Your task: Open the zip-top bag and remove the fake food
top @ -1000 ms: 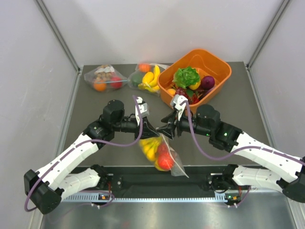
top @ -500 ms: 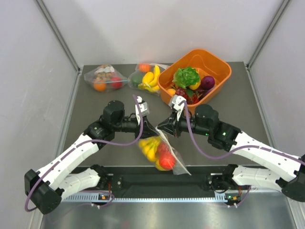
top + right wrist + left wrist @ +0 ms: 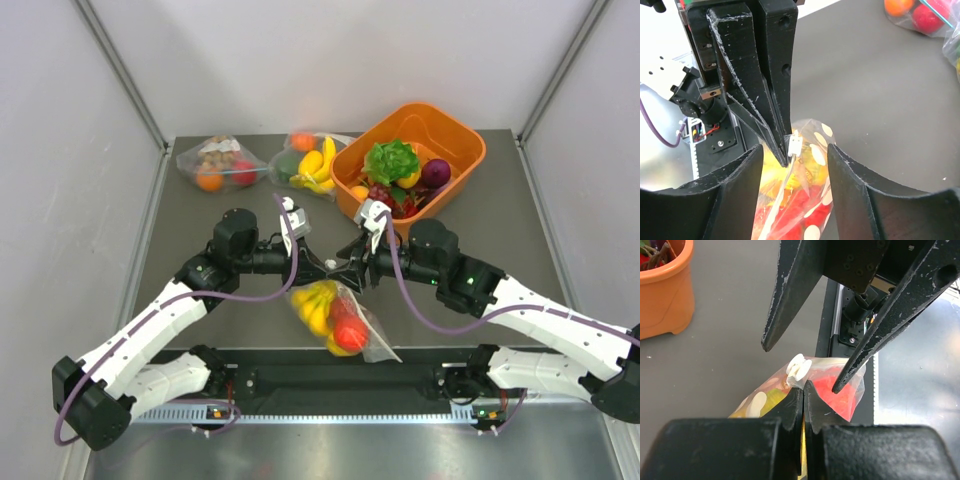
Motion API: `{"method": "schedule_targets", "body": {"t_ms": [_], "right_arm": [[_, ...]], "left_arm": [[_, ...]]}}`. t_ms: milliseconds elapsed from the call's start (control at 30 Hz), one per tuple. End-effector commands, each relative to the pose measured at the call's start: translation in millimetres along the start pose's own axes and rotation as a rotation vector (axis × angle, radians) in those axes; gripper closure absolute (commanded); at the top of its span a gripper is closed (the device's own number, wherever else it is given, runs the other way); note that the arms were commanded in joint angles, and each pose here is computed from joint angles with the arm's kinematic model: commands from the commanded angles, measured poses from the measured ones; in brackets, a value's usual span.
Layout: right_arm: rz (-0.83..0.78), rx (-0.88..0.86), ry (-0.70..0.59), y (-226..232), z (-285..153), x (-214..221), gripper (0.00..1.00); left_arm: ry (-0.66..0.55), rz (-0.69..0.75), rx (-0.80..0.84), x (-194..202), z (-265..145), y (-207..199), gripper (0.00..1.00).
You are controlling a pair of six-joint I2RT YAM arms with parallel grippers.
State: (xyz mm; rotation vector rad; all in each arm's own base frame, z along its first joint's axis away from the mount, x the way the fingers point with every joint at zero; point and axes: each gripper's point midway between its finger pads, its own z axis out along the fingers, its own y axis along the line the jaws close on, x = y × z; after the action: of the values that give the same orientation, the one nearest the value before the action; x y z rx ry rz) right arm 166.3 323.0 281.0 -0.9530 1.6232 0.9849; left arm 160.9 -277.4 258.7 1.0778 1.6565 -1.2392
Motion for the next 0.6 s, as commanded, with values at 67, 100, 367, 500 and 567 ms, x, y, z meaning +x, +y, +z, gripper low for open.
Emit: {"method": "schedule_targets", "body": {"t_ms": [67, 100, 367, 500, 567], "right_arm": [[-0.008, -0.02, -0.05, 4, 3, -13, 0.47], [-0.008, -0.017, -0.051, 3, 3, -13, 0.47], [-0.025, 0.004, -0.05, -3, 9, -15, 0.59], [-0.031, 0.018, -0.064, -6, 8, -18, 0.69], [-0.033, 0.021, -0.075, -6, 6, -21, 0.69]], "left_arm": [[-0.06, 0.062, 0.031, -15, -2, -6, 1.0], [-0.061, 0.064, 0.039, -16, -2, -8, 1.0], [-0.068, 0.07, 0.066, -16, -3, -14, 1.0], [-0.062, 0.063, 0.078, -15, -2, -15, 1.0], [-0.057, 0.056, 0.083, -13, -1, -14, 1.0]]}}
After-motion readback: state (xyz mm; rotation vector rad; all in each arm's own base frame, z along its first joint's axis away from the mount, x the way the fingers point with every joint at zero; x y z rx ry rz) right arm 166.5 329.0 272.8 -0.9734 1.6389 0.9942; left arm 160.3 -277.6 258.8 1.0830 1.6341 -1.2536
